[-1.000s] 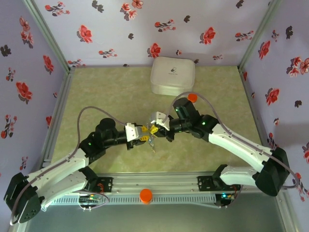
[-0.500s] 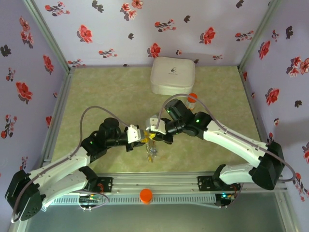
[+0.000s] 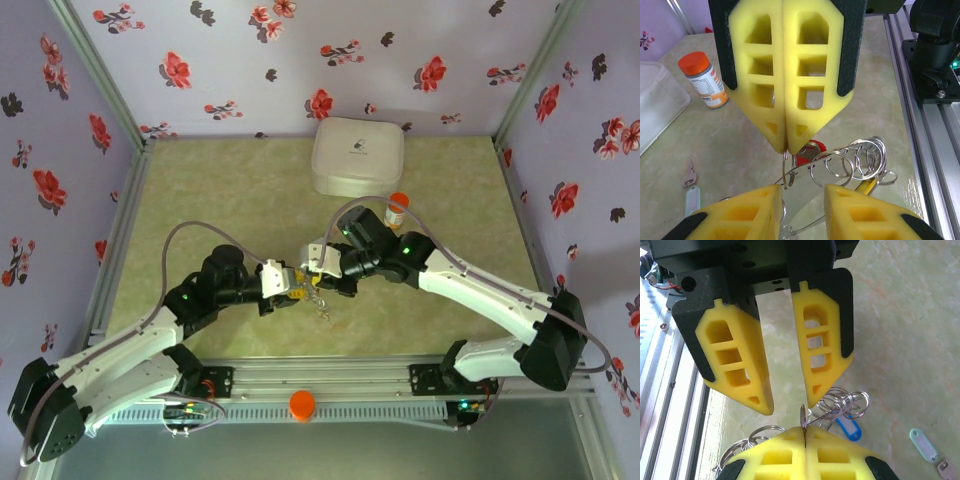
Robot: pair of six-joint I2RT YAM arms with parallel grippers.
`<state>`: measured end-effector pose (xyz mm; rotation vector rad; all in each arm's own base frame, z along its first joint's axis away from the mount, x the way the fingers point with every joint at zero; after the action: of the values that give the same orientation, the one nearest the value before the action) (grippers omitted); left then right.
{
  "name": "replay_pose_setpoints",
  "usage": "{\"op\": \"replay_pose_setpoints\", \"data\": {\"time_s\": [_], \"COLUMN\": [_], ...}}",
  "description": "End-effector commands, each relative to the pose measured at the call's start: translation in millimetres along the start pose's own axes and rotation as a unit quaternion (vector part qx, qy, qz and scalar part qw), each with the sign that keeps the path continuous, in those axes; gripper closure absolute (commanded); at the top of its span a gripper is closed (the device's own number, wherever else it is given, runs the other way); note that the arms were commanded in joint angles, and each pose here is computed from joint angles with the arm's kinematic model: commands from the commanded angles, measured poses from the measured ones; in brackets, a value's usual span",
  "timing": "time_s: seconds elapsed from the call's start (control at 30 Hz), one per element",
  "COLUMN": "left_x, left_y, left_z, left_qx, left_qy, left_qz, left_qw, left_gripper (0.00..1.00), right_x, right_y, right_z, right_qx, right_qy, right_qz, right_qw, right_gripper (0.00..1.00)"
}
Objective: Put the keys on the keyring
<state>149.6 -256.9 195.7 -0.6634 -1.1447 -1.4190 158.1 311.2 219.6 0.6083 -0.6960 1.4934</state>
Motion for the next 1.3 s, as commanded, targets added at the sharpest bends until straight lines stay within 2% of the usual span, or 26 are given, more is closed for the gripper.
{"op": "replay_pose_setpoints", "data": {"time_s": [0.0, 0.17, 0.37, 0.43, 0.5, 0.57, 0.63, 0.8, 1.07, 1.27], "left_x": [10, 12, 14, 14, 14, 15, 17, 22, 21, 24], "left_y": [3, 4, 4, 4, 5, 6, 7, 9, 9, 10], "left_z": [-1, -3, -3, -3, -2, -1, -1, 1, 3, 2], "left_qx": [-0.001, -0.001, -0.004, -0.003, 0.004, 0.015, 0.026, 0.043, 0.050, 0.050], "left_qy": [-0.016, -0.023, -0.024, -0.025, -0.030, -0.051, -0.079, -0.121, -0.138, -0.153], "left_qz": [-0.004, -0.005, -0.009, -0.010, -0.005, 0.003, 0.013, 0.021, 0.030, 0.038], "left_qw": [1.000, 1.000, 1.000, 1.000, 1.000, 0.999, 0.996, 0.991, 0.989, 0.986], "left_gripper": [0.74, 0.81, 0.98, 1.00, 1.00, 1.00, 1.00, 1.00, 1.00, 1.00], "right_x": [9, 12, 13, 16, 17, 16, 12, 4, 0, -3], "right_y": [3, 5, 8, 8, 3, -6, -7, -5, 2, -1], "right_z": [3, 1, -3, 0, 8, 16, 18, 10, 4, 1], "right_qx": [-0.003, 0.004, 0.011, 0.010, 0.014, 0.012, 0.018, 0.031, 0.056, 0.047], "right_qy": [-0.016, -0.026, -0.031, -0.045, -0.087, -0.131, -0.147, -0.141, -0.145, -0.153], "right_qz": [0.007, 0.003, -0.006, -0.019, -0.056, -0.091, -0.105, -0.121, -0.122, -0.112], "right_qw": [1.000, 1.000, 0.999, 0.999, 0.995, 0.987, 0.983, 0.982, 0.980, 0.981], "right_gripper": [1.00, 1.00, 1.00, 1.00, 0.74, 0.70, 0.69, 0.69, 0.70, 0.82]}}
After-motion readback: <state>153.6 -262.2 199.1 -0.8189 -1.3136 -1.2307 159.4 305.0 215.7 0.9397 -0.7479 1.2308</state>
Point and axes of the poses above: each hand's point on the last joint's axis, 136 mm out from that joint toward the fingers, its own z axis back along the fingers, its own y axis along the line the jaws close on, x = y × z, the point moved 2 cm from there along z, back along the fingers, and after that the axes turned 5 degrees about -z, right-handed, at the moved point
